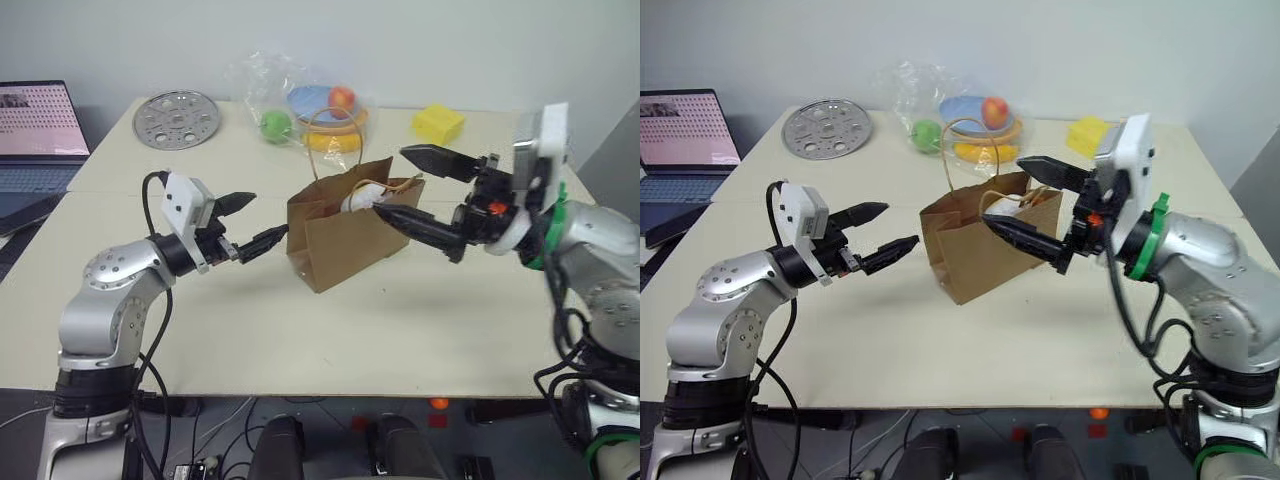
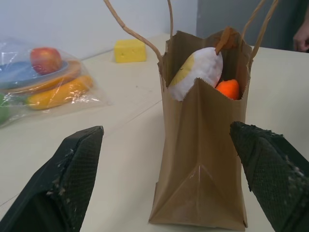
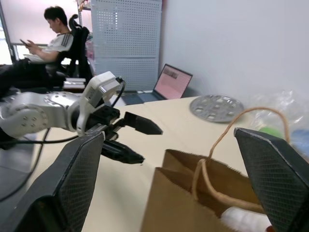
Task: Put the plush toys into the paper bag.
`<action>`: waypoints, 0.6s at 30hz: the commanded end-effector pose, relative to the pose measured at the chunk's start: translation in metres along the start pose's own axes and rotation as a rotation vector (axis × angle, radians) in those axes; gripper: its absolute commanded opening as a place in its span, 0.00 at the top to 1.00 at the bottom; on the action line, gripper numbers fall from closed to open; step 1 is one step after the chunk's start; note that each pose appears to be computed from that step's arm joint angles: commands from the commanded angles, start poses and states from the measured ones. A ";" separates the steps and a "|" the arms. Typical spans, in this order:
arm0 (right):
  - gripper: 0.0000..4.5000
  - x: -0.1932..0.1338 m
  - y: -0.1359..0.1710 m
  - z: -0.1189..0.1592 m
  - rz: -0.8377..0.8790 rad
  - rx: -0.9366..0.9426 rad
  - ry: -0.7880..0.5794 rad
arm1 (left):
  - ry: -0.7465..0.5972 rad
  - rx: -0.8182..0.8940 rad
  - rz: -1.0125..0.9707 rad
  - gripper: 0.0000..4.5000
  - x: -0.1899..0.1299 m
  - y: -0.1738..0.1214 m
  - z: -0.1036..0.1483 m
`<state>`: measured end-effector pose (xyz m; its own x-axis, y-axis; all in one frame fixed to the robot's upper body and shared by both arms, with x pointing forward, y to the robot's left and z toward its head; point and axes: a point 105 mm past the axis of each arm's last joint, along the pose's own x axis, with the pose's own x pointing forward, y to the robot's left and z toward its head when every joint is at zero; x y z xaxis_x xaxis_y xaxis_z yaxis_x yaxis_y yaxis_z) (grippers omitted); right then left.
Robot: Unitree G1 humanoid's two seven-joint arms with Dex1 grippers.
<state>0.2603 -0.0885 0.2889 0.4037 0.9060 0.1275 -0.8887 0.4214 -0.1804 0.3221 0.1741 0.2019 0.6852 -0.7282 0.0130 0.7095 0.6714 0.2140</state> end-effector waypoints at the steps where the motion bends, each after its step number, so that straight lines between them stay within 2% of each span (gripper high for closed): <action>1: 0.00 -0.013 0.004 0.007 -0.006 0.043 0.024 | -0.048 0.024 -0.032 0.00 0.007 -0.015 0.008; 8: 0.00 -0.029 0.027 -0.032 0.018 0.117 0.198 | -0.073 -0.013 -0.065 0.00 0.031 -0.025 0.000; 12: 0.00 -0.026 0.033 -0.036 0.018 0.129 0.204 | -0.069 -0.018 -0.105 0.00 0.042 -0.030 -0.007; 18: 0.00 -0.020 0.033 -0.038 0.010 0.095 0.213 | -0.038 0.001 -0.043 0.00 0.057 -0.024 -0.030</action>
<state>0.2329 -0.0921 0.2330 0.4153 0.9021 -0.1172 -0.9095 0.4146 -0.0316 0.3466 0.1217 0.1605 0.6381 -0.7699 0.0123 0.7583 0.6310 0.1636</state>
